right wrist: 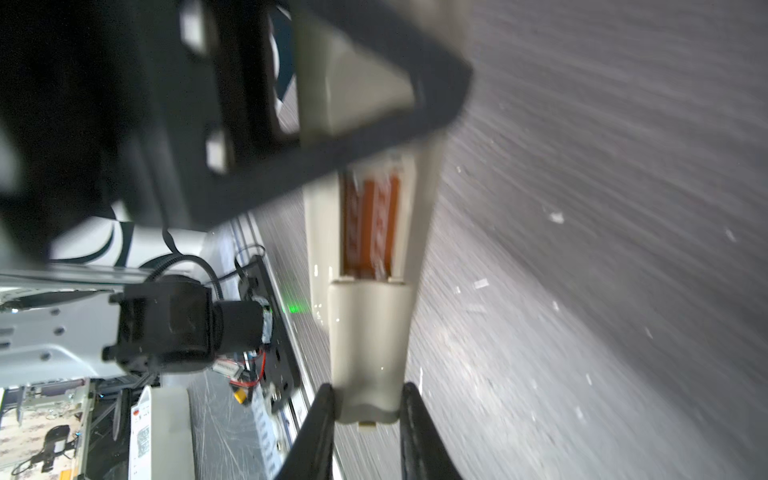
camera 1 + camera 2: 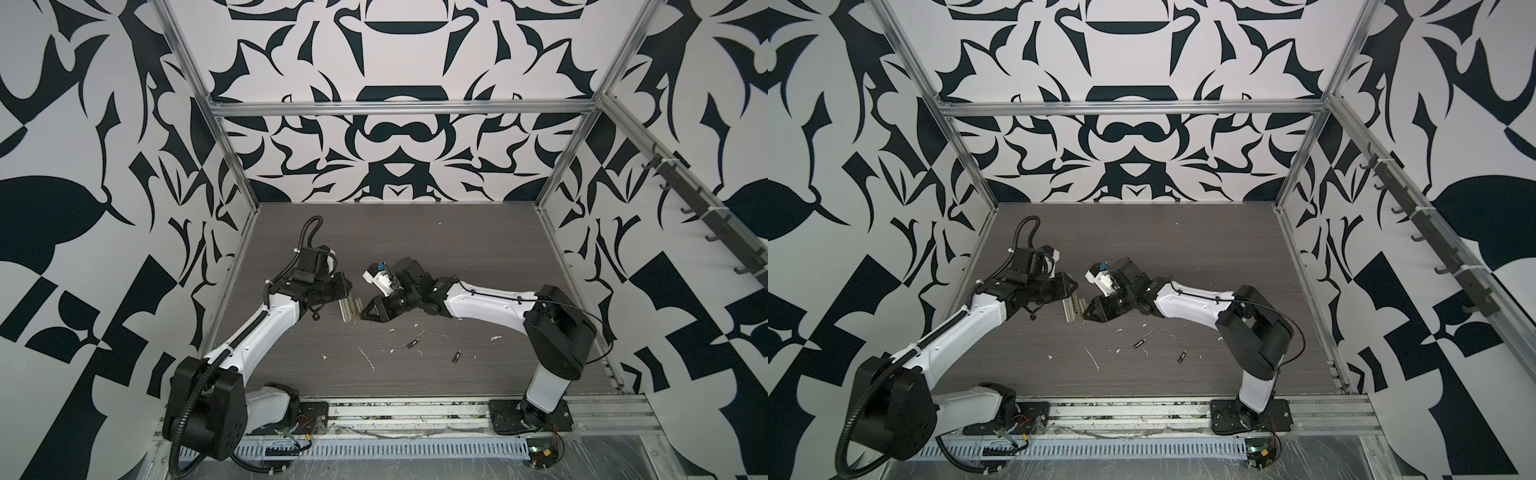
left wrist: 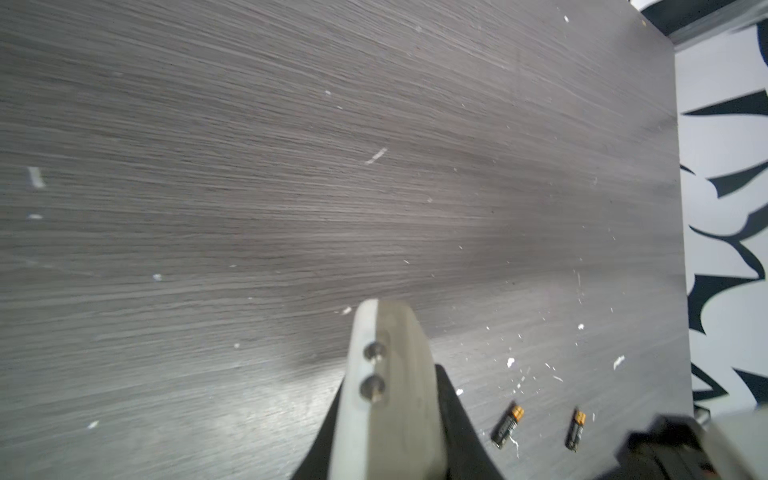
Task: Load the batteries into the remote control
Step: 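Draw the right gripper back from the remote and lower the cover toward the table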
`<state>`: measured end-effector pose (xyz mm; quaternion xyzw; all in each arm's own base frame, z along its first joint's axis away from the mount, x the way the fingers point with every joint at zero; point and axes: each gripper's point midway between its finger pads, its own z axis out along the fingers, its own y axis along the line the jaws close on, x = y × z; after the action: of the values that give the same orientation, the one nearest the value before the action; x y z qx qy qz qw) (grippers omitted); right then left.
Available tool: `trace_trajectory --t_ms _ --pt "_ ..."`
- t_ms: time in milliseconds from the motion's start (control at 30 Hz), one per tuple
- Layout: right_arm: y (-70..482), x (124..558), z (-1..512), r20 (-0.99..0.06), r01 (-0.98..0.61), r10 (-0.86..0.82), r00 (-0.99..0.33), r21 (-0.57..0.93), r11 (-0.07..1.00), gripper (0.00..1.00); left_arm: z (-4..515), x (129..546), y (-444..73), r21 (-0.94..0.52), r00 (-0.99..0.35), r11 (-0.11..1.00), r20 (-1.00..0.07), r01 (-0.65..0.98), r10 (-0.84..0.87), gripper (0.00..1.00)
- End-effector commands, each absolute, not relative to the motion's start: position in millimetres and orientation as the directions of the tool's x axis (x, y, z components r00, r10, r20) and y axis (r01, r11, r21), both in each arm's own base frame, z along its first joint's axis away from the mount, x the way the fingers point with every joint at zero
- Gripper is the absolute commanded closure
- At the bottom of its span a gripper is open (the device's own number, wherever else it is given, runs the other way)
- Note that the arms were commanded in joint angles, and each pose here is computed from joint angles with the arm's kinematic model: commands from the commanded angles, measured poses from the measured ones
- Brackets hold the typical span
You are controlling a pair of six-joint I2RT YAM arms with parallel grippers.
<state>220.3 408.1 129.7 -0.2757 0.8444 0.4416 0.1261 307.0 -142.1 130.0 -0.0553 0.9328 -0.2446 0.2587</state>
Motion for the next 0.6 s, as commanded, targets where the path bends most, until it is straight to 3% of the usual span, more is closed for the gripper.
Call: trace_trajectory --t_ms 0,200,333,567 --pt "381.5 222.1 130.7 -0.481 -0.615 -0.383 -0.788 0.586 0.528 0.83 134.4 305.8 -134.5 -0.492 -0.851 0.870 -0.467 0.024 -0.240 1.00" --pt "337.4 252.1 106.0 -0.455 -0.601 -0.415 -0.788 0.418 0.682 0.83 145.2 300.0 -148.2 -0.584 -0.839 0.807 -0.481 0.089 -0.255 1.00" --pt "307.8 280.2 83.0 -0.402 -0.612 -0.513 -0.759 0.170 0.772 0.83 157.3 292.0 -161.2 -0.664 -0.817 0.730 -0.504 0.162 -0.278 1.00" --pt "288.6 294.9 67.0 -0.321 -0.621 -0.586 -0.744 0.007 0.784 0.83 162.3 274.4 -179.7 -0.778 -0.824 0.585 -0.475 0.229 -0.308 1.00"
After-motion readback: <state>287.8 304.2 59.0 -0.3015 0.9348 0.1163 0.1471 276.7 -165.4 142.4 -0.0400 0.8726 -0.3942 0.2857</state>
